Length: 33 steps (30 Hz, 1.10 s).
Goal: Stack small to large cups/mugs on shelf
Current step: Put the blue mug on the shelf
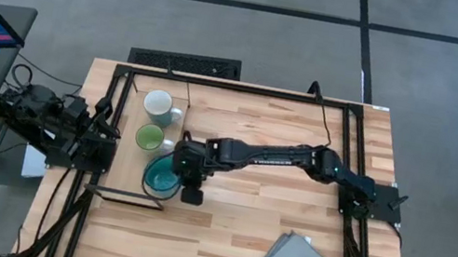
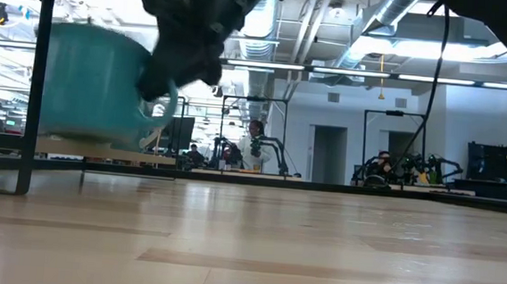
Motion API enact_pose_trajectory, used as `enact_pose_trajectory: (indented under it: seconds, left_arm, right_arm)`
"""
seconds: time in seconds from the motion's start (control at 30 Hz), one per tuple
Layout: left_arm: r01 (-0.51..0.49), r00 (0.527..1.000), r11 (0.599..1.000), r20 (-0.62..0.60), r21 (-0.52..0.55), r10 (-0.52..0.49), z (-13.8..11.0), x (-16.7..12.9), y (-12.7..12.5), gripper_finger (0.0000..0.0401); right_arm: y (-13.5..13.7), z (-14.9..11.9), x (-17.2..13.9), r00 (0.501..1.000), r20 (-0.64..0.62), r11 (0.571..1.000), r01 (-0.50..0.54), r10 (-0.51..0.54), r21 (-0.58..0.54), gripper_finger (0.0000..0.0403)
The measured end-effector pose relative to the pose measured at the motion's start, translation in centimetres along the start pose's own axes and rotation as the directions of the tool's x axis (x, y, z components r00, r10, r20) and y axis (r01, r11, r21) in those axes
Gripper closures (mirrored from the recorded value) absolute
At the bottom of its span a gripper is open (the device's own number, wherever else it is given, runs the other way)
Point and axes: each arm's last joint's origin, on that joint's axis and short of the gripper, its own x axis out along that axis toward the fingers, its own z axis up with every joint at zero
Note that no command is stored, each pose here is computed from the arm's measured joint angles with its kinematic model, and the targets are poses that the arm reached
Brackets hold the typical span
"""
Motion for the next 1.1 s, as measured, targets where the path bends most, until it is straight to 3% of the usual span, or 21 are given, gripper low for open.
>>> enact_pose_trajectory:
  seconds: [0.6,0.83,1.1]
  left_arm:
    - [0.0,1.0,1.0,-0.001,0.001,0.0,0.0,0.0,0.0,0.0303]
    - [0.0,1.0,1.0,-0.001,0.001,0.0,0.0,0.0,0.0,0.0303]
    - [0.001,1.0,1.0,-0.002,0.001,-0.001,0.0,0.0,0.0,0.0303]
  right_arm:
    - [-0.1,0.7,-0.4,0.997,0.064,0.999,-0.028,0.03,-0.034,0.03]
    - [-0.7,0.3,2.0,0.991,0.066,0.993,-0.118,0.117,0.012,0.03]
    - [-0.7,0.4,2.2,0.99,0.08,0.993,-0.115,0.114,0.016,0.03]
